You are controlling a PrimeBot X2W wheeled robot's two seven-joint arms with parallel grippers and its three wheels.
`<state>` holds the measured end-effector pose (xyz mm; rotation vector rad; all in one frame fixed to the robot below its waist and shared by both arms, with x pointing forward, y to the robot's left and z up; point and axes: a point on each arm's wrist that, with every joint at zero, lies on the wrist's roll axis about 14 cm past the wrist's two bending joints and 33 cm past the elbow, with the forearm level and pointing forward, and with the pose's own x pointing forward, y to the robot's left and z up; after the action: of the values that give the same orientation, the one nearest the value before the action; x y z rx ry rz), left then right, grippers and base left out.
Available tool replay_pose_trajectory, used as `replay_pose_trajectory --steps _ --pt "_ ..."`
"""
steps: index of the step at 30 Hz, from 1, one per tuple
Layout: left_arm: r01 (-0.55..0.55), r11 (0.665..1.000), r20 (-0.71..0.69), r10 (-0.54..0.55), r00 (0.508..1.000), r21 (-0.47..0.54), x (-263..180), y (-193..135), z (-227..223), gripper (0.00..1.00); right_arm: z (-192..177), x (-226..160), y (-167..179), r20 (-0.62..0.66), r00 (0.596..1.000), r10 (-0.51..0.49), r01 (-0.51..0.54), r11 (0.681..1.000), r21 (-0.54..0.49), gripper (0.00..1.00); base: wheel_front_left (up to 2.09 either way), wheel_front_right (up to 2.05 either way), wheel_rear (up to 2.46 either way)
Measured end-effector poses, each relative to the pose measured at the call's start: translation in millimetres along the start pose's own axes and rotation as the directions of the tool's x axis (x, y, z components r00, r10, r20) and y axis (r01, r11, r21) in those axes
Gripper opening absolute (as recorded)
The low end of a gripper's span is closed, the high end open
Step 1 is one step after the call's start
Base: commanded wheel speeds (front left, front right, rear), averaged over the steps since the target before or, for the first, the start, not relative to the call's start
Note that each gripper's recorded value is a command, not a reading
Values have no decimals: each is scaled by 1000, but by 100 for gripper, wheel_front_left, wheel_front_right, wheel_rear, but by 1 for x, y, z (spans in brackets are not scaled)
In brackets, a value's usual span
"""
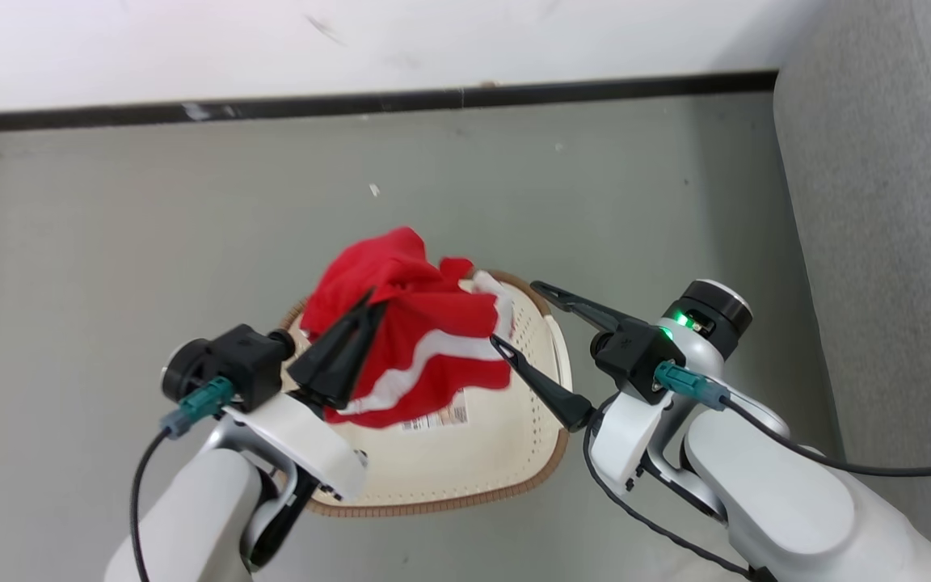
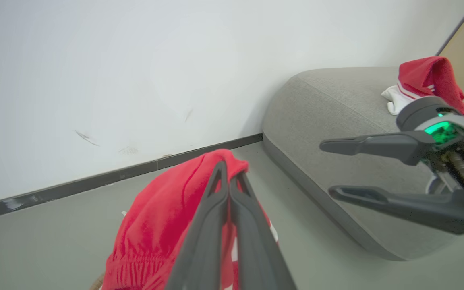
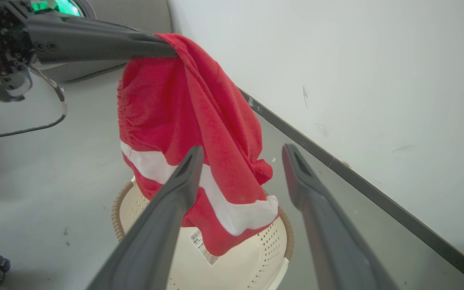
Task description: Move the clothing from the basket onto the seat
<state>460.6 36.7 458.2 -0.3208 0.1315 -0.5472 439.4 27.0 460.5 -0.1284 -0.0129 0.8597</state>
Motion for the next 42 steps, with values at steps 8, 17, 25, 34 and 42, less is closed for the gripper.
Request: replay_pose_trajectory --steps 8,17,25,34,42 --pt "115 992 97 -119 988 45 -13 -48 46 0 22 -3 20 29 998 50 -49 999 -21 100 0 0 0" --pt "270 960 112 -278 954 79 -33 -108 73 0 42 -3 53 61 990 129 -127 991 -31 100 0 0 0" --pt "332 941 150 -339 929 69 -50 -133 96 0 55 -6 61 78 986 149 -146 988 -42 0 0 0 0" --pt "283 958 147 -286 947 43 -68 -120 103 0 44 -20 79 46 985 165 -167 985 38 0 0 0 0" --pt "241 970 121 -241 963 13 -76 -110 96 100 52 -23 81 66 986 156 -161 984 76 0 0 0 0"
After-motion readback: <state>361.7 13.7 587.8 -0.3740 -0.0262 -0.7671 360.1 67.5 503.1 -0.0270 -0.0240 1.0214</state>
